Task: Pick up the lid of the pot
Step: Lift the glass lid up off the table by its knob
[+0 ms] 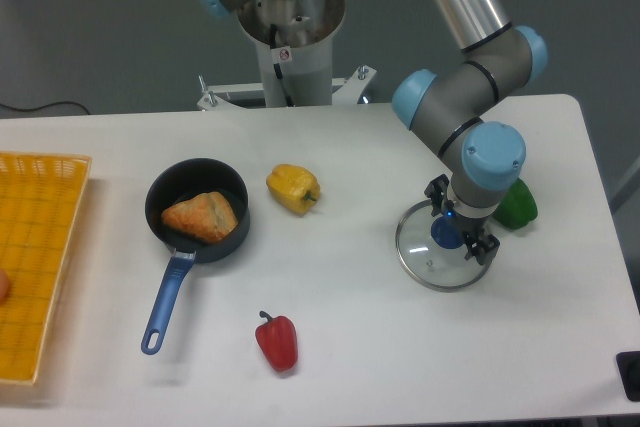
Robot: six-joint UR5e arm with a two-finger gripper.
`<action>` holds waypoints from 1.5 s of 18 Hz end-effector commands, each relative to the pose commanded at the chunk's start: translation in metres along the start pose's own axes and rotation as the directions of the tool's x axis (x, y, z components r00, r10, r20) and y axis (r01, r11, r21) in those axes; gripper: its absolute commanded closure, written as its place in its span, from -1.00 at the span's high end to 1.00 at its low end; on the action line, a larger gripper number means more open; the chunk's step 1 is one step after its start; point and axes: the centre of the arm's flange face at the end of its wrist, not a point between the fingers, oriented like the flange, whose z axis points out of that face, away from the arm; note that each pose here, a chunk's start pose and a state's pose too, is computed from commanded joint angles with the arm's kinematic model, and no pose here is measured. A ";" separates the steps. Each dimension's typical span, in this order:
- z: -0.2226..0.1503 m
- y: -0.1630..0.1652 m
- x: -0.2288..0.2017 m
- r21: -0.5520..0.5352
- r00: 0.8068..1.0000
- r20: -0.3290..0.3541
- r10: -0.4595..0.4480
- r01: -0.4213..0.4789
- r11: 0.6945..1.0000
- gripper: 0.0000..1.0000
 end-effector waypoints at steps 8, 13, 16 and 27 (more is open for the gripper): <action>-0.002 -0.002 -0.001 -0.012 1.000 -0.001 0.002 -0.002 1.000 0.17; -0.005 -0.002 -0.002 -0.013 1.000 0.002 0.003 -0.003 1.000 0.15; -0.011 -0.003 -0.003 -0.010 1.000 0.010 -0.010 0.010 1.000 0.15; -0.067 -0.024 -0.001 0.058 1.000 0.009 0.003 -0.003 0.998 0.15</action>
